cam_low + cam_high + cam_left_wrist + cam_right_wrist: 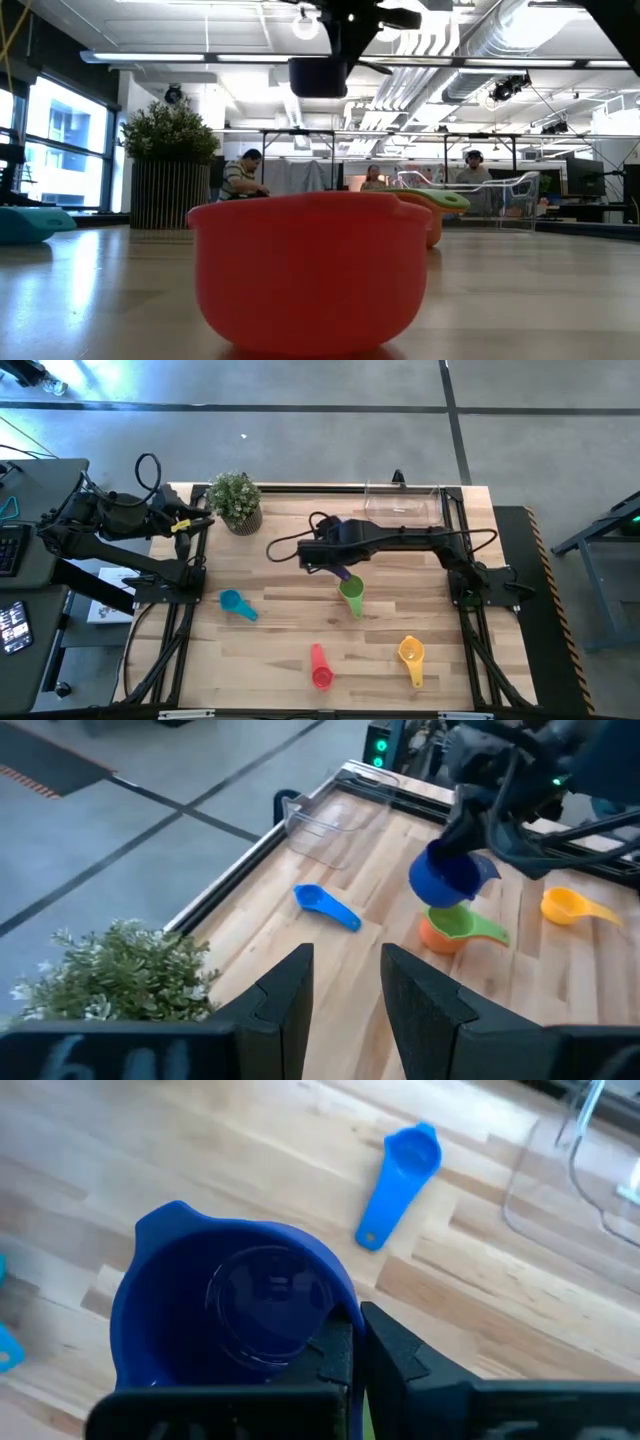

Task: Nest measuring cups in basket
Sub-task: Stack the dark blue measuring cup on top of the green measuring cup

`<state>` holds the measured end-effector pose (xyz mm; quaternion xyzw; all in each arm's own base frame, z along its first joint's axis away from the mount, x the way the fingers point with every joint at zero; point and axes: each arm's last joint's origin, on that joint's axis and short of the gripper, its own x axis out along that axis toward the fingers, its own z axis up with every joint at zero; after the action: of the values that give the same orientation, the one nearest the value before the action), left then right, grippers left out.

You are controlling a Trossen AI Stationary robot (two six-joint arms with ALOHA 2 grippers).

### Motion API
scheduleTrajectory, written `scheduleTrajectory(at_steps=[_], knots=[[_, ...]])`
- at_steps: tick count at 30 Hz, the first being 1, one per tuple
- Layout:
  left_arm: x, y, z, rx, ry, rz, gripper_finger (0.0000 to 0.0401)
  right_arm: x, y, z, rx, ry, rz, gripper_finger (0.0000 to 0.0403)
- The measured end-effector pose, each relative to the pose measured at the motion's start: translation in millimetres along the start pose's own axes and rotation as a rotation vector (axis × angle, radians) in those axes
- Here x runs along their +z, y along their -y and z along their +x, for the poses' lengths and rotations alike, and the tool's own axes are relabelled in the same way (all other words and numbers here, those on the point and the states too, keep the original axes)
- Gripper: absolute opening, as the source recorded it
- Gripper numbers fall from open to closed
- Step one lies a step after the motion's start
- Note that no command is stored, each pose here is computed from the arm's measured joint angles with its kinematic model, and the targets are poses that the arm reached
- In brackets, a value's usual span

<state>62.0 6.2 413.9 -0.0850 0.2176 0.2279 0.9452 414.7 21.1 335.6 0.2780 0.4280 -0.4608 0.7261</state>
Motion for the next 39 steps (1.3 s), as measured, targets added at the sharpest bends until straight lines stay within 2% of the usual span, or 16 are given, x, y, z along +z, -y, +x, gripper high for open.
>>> scheduleTrajectory(at_steps=[10,21,24,28,34,39], knots=[[0,0,0,0.014,0.004,0.032,0.011,-22,-7,1,-0.038,0.046,0.097,0.0001],[0,-1,0,0.02,0.006,0.051,0.011,-59,-5,26,-0.141,-0.098,0.099,0.0],[0,-1,0,0.028,0.009,0.051,0.011,-63,9,25,-0.174,-0.105,0.118,0.0],[0,-1,0,0.037,0.012,0.051,0.011,-67,42,9,-0.195,-0.089,0.191,0.0],[1,-2,0,0.062,0.022,0.049,0.011,-78,89,-8,-0.185,-0.067,0.381,0.0],[1,-2,0,0.068,0.024,0.036,0.011,-86,102,-2,-0.116,-0.065,0.537,0.0]])
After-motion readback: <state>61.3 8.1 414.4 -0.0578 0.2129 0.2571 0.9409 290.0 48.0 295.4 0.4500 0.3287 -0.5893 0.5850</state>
